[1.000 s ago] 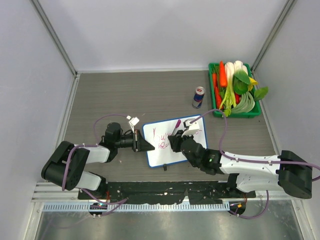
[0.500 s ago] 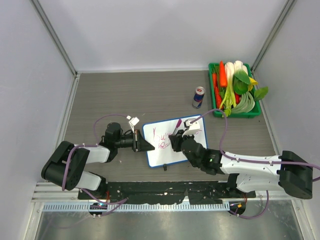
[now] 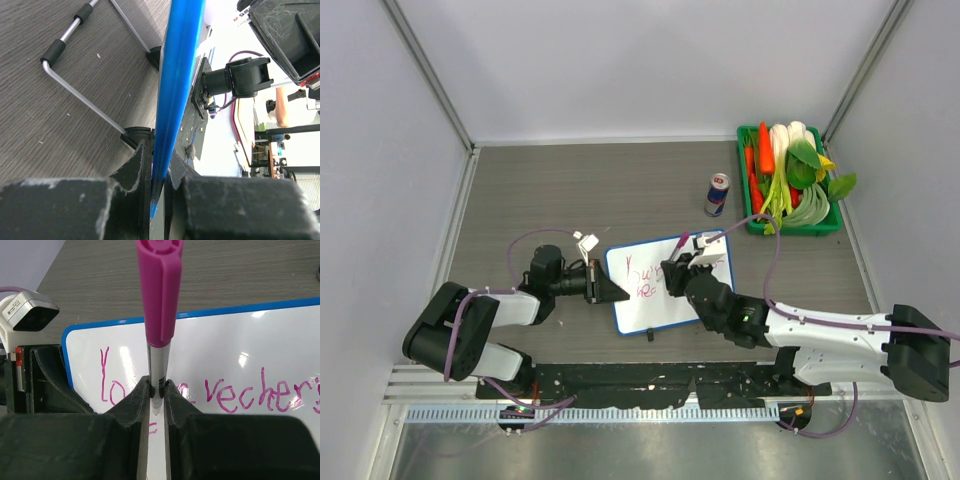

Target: Write a sentence on the whiteboard

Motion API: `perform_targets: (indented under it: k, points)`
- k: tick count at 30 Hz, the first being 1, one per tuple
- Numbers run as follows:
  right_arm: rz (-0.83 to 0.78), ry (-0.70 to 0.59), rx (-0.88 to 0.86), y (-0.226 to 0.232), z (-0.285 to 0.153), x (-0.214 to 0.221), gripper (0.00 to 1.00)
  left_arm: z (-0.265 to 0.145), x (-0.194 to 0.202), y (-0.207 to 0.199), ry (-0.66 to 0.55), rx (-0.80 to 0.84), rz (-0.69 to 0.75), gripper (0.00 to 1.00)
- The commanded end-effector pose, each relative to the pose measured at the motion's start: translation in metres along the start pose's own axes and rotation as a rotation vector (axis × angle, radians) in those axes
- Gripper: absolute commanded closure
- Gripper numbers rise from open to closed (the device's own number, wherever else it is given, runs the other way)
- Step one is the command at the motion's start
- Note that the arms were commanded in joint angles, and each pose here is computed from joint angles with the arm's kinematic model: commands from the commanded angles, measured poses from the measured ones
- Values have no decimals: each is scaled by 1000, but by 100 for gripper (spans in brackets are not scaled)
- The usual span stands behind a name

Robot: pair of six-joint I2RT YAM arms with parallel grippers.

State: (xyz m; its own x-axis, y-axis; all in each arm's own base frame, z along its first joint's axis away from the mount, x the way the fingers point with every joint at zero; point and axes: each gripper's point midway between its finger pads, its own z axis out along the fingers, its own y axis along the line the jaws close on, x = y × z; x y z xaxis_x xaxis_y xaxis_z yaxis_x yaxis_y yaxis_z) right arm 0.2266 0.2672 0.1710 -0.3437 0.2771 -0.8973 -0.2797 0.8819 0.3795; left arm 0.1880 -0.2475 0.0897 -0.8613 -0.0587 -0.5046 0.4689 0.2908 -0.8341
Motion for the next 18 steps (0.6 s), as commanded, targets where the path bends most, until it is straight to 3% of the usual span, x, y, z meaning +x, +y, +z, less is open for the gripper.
perform_targets:
  k: [1,18]
  points:
    - [41,-78,11,9,7,-25,99,0,6,20,-3,-93,-66,100]
    - [29,-35,13,7,17,-9,99,0,7,20,-1,-92,-67,100]
